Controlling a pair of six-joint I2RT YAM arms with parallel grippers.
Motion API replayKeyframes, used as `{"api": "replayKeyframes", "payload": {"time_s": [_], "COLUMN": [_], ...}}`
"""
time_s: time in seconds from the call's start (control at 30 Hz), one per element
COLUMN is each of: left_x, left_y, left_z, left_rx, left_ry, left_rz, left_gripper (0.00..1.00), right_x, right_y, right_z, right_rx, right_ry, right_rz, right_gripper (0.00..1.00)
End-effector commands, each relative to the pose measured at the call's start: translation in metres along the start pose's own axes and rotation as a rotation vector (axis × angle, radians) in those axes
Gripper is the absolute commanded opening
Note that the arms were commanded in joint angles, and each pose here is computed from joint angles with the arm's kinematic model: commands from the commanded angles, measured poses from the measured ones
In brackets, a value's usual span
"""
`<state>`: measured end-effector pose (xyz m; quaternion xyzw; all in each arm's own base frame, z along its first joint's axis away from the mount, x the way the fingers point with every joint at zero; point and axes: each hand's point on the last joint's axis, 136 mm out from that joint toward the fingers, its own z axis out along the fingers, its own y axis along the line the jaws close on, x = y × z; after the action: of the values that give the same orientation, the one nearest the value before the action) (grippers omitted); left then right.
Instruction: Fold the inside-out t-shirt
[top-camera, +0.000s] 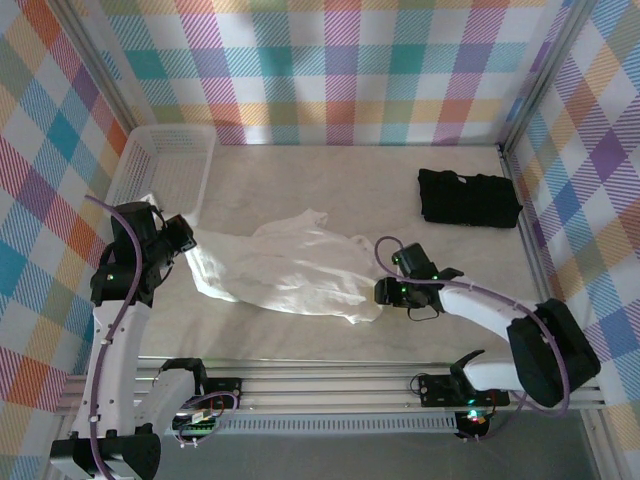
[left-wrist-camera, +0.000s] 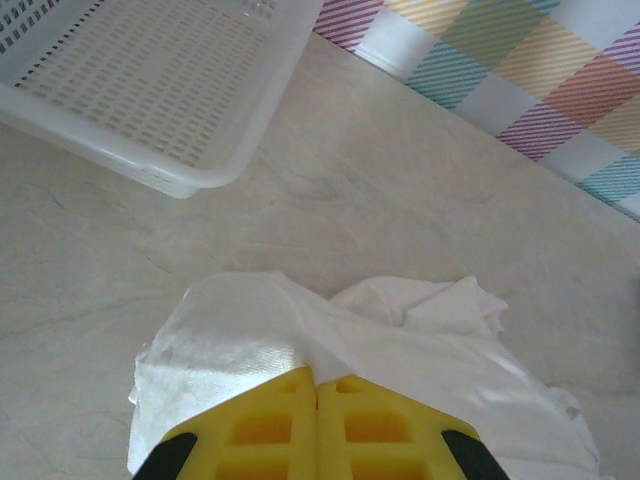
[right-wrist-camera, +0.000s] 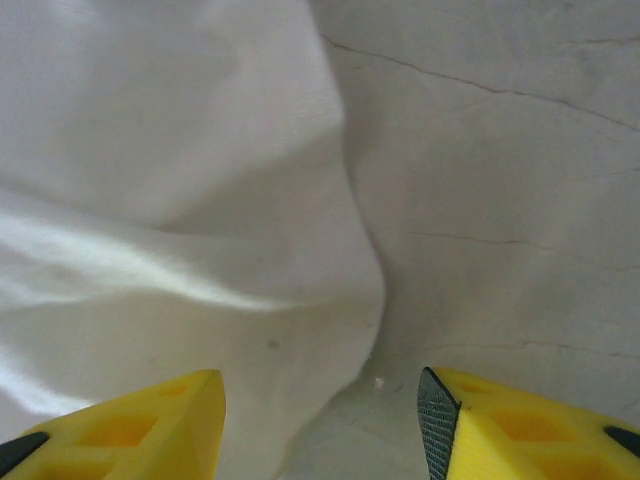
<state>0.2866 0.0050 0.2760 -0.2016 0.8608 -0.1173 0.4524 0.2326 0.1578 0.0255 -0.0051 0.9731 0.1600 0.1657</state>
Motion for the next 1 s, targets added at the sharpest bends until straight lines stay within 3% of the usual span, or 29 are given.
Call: {"api": "replayKeyframes", "payload": {"time_s": [0.0, 0.33, 0.6, 0.97], "left_x": [-0.008, -0.008, -0.007, -0.008], "left_y": [-0.002, -0.002, -0.004, -0.005], "left_z": [0.000, -0.001, 0.001, -0.001], "left_rx": [0.022, 0.024, 0.035, 0.038], "left_ry": [-0.031, -0.036, -0.028, -0.029], "left_rz": [0.008, 0.012, 0.012, 0.004], "left_gripper": [0.00, 0.00, 0.00, 0.00], "right_x": [-0.016, -0.020, -0.047, -0.057], "right_y": [-0.002, 0.043, 0.062, 0.048], "right_z": [0.002, 0.010, -0.029, -0.078], "right_rx": [0.039, -0.213, -0.284, -0.244], "right_ry": [-0.027, 0.000, -0.145, -0.265], "right_rz": [-0.017, 0.014, -0.056, -0.181], "right_gripper": [0.52, 0.22, 0.00, 0.00]}}
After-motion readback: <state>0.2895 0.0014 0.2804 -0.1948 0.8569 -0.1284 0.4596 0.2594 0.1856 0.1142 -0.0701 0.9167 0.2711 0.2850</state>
